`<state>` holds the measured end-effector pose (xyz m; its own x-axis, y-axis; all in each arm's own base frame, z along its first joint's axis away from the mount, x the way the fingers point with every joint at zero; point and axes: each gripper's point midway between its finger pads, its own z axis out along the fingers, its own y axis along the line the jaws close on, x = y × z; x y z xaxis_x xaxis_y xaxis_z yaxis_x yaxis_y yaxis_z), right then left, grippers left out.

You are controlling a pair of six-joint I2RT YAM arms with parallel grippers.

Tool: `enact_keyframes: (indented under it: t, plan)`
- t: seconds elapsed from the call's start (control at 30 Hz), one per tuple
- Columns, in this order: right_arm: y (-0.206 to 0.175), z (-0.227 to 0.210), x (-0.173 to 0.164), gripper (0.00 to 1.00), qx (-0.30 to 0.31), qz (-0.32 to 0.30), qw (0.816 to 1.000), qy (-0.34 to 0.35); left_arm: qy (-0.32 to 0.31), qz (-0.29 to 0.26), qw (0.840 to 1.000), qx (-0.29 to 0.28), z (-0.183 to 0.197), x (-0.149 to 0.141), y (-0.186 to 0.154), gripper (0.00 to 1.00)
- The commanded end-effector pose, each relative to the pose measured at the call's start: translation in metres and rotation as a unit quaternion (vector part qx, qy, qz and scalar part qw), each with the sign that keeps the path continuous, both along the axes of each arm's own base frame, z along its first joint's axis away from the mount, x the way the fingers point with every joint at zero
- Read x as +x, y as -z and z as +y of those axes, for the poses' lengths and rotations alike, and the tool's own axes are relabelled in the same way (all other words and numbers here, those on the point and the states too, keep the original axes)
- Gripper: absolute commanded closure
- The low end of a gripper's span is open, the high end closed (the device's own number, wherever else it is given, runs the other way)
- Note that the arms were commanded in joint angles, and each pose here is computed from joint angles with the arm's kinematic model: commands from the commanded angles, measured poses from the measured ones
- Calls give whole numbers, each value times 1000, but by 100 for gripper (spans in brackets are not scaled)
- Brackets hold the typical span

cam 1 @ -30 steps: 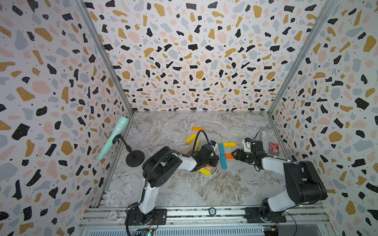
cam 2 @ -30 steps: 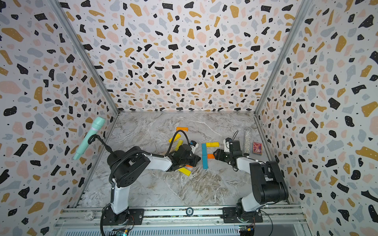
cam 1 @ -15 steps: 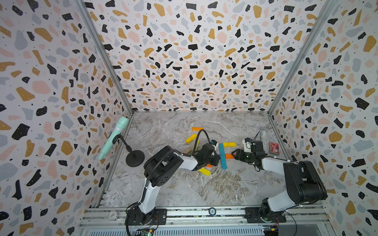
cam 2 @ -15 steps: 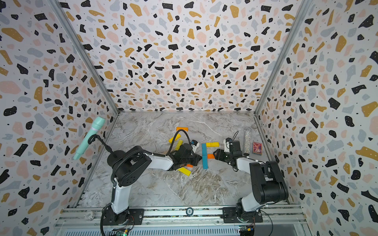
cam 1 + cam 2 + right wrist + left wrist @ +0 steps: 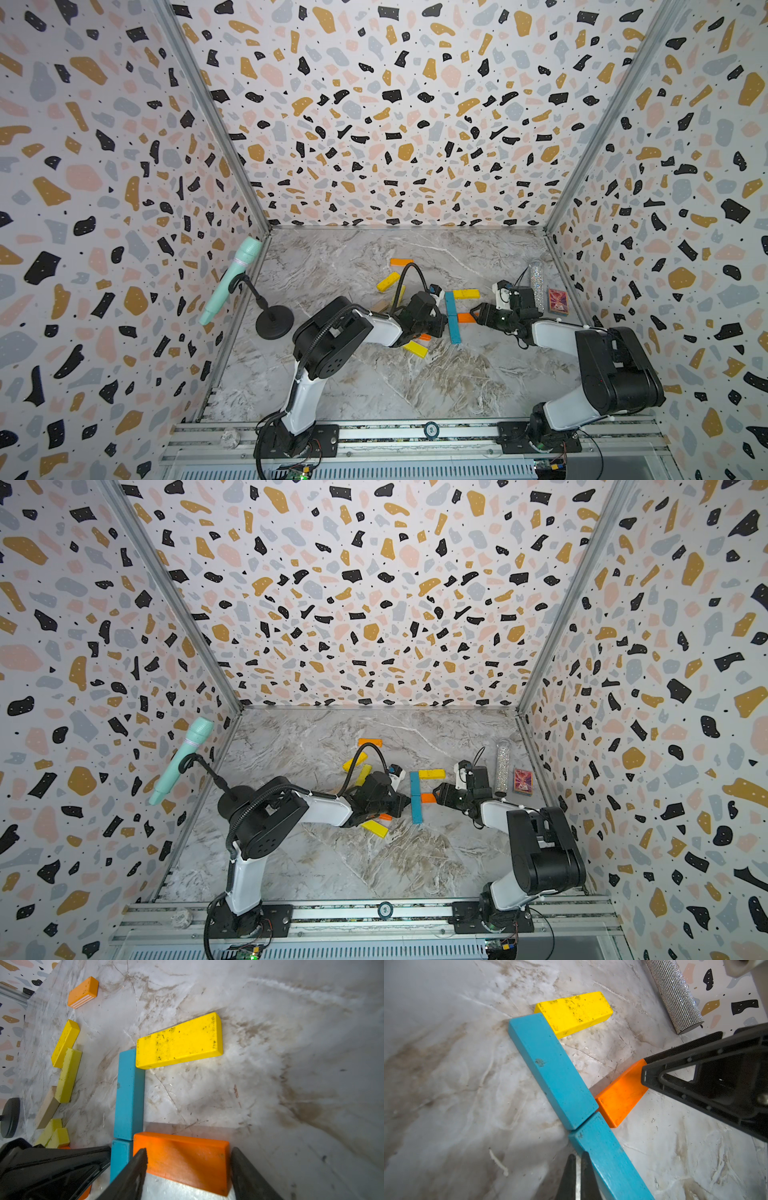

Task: Assemble the number 6 with building blocks
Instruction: Assemble the building block at the center of the board.

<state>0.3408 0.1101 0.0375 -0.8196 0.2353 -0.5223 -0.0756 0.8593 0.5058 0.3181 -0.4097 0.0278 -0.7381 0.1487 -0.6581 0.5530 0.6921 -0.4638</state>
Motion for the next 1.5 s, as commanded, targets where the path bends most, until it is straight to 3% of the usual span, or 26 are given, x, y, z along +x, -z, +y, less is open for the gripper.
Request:
enact_keyframes:
  t: [0.0,1.47]
  plan:
    - [10,2,-9,35,1,22,1000,-2,1,11,1000,21,3,-4,19,100]
    - [2,-2,-3,32,-21,17,1000,2,-8,7,999,44,11,-2,27,100]
